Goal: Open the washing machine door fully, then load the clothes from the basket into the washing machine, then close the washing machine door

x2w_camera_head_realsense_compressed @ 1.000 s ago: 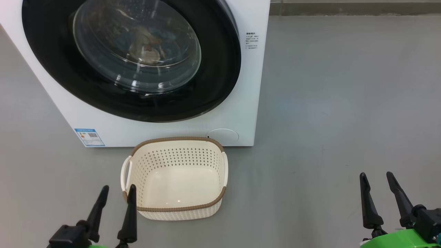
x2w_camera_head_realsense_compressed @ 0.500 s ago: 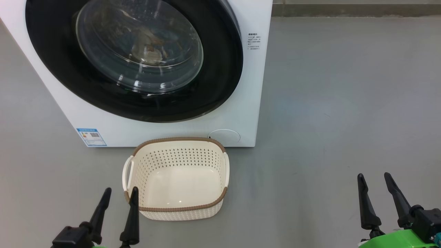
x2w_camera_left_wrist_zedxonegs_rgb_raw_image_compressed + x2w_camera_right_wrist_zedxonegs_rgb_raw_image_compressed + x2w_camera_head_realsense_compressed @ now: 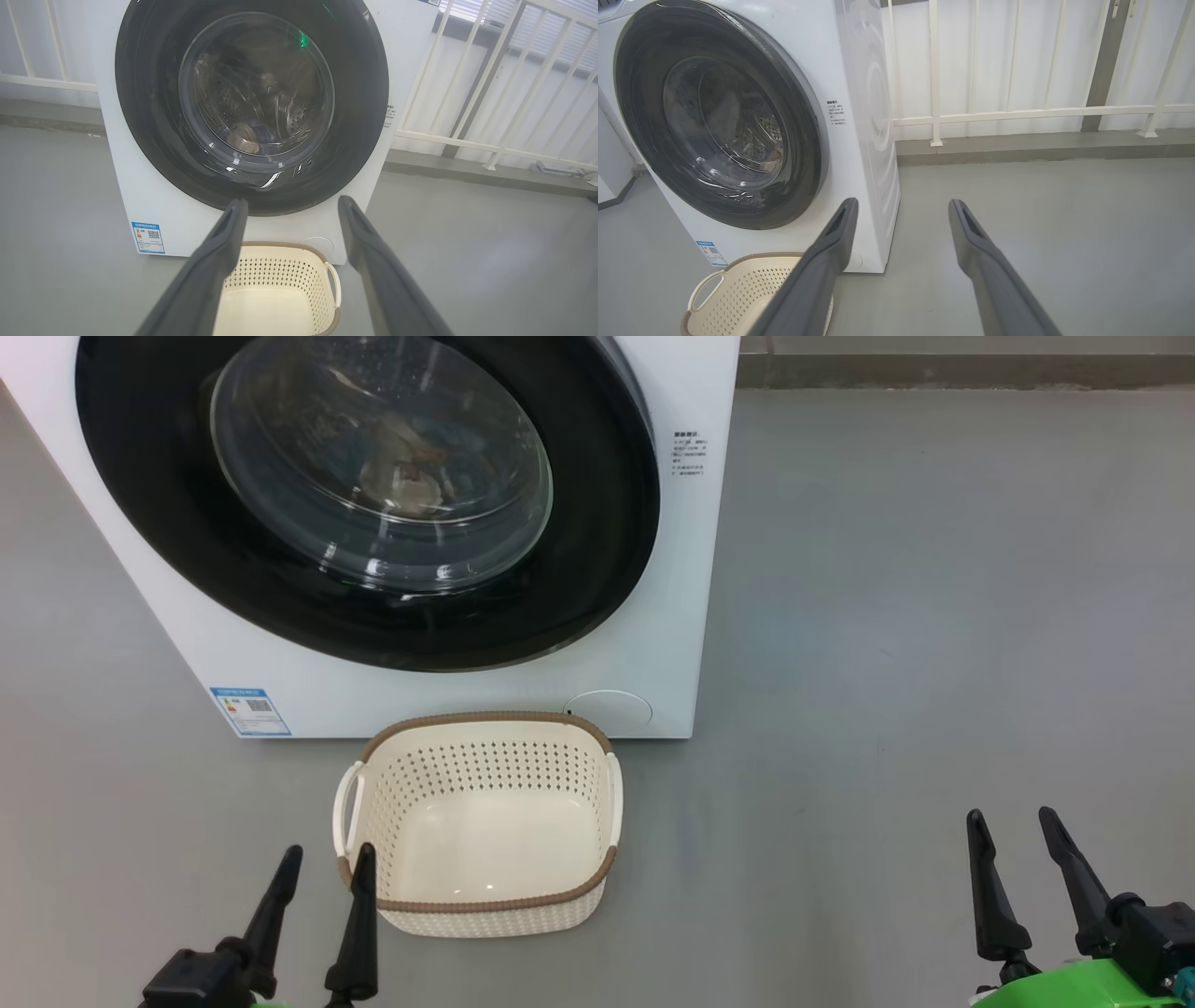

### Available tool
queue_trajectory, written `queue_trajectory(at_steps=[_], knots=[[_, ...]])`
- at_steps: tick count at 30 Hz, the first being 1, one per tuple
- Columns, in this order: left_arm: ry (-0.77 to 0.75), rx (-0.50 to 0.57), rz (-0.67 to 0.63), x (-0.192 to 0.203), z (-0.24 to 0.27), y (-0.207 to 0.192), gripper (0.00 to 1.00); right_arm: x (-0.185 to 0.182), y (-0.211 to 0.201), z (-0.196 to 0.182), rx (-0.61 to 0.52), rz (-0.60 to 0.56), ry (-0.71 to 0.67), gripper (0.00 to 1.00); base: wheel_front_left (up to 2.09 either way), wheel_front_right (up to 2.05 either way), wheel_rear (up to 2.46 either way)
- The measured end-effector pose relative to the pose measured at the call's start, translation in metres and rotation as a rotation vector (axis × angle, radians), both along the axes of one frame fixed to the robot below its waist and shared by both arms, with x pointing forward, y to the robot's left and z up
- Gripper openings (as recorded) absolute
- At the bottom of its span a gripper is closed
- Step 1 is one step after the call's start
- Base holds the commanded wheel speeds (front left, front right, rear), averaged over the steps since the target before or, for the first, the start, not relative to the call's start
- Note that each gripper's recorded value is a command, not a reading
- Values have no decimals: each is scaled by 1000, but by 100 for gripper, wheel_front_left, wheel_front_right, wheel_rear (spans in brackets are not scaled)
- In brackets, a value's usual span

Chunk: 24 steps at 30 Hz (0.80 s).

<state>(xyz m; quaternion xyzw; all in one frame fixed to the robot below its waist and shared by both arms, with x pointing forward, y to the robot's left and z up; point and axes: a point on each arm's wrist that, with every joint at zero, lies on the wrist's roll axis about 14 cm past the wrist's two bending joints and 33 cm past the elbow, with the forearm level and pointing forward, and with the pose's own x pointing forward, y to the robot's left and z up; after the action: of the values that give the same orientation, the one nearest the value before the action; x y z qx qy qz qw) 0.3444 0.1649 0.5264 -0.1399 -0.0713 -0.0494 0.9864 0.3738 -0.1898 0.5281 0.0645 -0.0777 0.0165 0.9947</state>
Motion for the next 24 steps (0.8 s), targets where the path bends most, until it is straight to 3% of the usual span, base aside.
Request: queue_trajectory(at_steps=[24], knots=[[-3,19,-10,-1,1,-2,100,0,3,-2,1,9,6,100,0,0,0]])
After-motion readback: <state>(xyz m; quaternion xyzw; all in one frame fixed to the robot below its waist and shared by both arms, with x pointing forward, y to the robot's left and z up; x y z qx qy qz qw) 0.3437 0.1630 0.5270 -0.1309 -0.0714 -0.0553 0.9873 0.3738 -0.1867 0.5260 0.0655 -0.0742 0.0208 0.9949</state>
